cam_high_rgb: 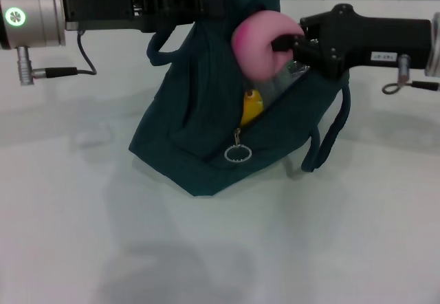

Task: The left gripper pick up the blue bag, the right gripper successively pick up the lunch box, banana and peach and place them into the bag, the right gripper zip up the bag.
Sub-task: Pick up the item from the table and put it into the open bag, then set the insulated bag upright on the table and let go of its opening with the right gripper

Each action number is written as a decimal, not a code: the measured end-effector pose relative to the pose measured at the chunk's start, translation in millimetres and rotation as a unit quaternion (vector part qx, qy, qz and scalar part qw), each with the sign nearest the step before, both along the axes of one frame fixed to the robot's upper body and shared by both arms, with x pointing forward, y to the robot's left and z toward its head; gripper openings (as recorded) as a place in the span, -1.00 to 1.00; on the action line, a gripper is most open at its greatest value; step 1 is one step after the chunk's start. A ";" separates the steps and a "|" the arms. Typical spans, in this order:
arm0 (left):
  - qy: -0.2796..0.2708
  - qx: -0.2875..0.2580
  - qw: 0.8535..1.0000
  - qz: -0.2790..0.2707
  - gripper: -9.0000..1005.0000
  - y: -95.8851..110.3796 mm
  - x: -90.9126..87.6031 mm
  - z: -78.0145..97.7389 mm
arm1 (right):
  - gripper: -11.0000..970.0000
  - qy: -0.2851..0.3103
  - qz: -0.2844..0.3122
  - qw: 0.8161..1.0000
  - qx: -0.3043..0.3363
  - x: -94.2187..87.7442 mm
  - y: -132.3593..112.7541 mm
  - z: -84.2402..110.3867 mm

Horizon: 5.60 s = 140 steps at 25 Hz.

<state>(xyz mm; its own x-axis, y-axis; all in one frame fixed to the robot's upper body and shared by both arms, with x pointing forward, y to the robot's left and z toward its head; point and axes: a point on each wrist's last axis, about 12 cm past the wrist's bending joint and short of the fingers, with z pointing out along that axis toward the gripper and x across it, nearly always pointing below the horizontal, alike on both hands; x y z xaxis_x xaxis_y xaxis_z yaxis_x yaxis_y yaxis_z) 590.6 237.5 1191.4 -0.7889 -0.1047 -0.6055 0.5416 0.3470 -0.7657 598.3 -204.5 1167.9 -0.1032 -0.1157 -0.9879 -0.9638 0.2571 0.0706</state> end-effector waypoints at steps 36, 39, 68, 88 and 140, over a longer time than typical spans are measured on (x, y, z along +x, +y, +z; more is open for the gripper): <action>0.000 0.000 1.000 -0.001 -0.86 -0.8 0.5 0.7 | -0.86 0.018 0.062 0.992 -0.108 -1.3 48.7 -14.5; -0.001 0.001 1.000 -0.001 -0.86 -0.5 0.3 0.4 | -0.86 0.014 0.070 0.992 -0.107 -2.3 52.3 -12.2; 0.002 0.001 1.000 0.002 -0.86 2.8 0.5 -6.9 | 0.38 0.000 -0.058 0.998 -0.002 -55.8 -82.3 -8.3; 0.001 -0.001 1.000 -0.005 -0.86 0.1 0.2 -7.6 | 0.36 0.092 -0.269 0.952 -0.116 24.9 -43.4 -90.9; 0.032 -0.015 0.999 0.022 -0.86 -2.1 -8.2 -73.9 | 0.30 0.048 -0.222 0.971 -0.069 18.9 -50.6 -37.3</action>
<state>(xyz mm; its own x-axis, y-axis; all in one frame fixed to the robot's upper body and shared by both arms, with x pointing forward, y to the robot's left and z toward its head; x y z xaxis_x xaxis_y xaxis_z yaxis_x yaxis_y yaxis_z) 582.5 235.5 1117.5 -0.8199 -0.1573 -0.5504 0.4766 0.3451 -0.8085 617.2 -255.0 1130.6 -0.2638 -0.1699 -0.9495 -0.7459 0.6601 0.0892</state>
